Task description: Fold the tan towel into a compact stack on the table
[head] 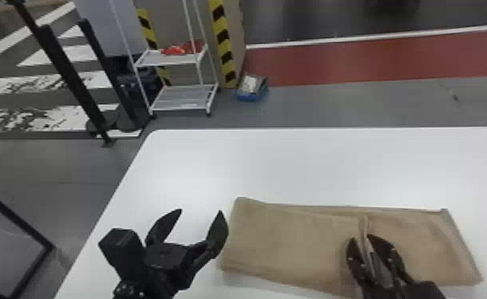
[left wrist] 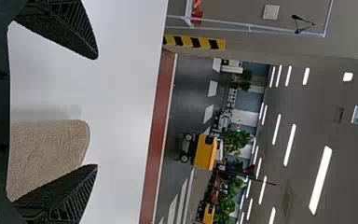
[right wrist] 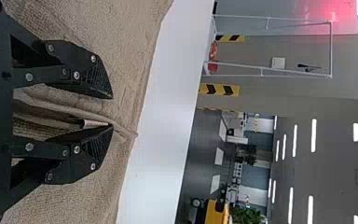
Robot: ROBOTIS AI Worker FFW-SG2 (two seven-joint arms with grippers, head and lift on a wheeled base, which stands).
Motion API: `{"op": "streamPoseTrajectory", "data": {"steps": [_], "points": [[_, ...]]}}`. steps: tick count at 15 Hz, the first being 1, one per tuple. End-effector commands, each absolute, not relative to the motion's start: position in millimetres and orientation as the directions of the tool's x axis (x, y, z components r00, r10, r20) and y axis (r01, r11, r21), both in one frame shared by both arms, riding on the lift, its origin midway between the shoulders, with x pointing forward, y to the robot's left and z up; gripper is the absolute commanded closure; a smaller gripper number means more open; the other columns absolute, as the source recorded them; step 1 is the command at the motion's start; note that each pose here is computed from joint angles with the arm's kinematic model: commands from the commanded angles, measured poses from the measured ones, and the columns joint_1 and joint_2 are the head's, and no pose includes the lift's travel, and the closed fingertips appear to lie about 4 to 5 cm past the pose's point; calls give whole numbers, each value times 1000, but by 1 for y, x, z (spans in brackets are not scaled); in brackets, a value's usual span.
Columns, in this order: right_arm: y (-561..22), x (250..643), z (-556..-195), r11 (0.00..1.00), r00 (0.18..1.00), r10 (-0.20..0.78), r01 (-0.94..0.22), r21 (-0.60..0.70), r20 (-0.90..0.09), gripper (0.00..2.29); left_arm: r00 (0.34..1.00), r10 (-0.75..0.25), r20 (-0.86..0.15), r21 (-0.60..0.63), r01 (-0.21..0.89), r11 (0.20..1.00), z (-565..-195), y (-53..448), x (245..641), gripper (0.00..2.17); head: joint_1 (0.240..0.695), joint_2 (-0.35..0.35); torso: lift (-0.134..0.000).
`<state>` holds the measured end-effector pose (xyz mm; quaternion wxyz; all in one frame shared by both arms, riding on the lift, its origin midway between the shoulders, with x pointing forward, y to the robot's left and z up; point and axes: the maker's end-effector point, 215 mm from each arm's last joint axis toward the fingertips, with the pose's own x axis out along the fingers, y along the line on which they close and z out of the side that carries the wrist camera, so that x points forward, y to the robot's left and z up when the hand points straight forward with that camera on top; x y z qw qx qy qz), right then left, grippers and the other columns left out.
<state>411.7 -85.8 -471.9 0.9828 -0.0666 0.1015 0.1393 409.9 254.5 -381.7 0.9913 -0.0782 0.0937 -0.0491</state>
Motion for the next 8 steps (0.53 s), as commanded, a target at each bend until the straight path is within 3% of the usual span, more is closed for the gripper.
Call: {"op": "streamPoseTrajectory", "data": {"steps": [1, 6, 8], "points": [[-93, 412, -467, 956, 946, 248, -274, -105, -209, 697, 978, -111, -179, -166, 81, 983, -382, 255, 410, 43, 695, 231, -114], [-103, 411, -469, 960, 949, 232, -259, -110, -213, 684, 977, -110, -180, -167, 80, 983, -383, 255, 409, 43, 695, 216, -114], [-106, 410, -475, 961, 947, 223, -254, -112, -232, 572, 977, -110, -180, -167, 80, 983, -383, 255, 409, 43, 695, 210, -114]]}}
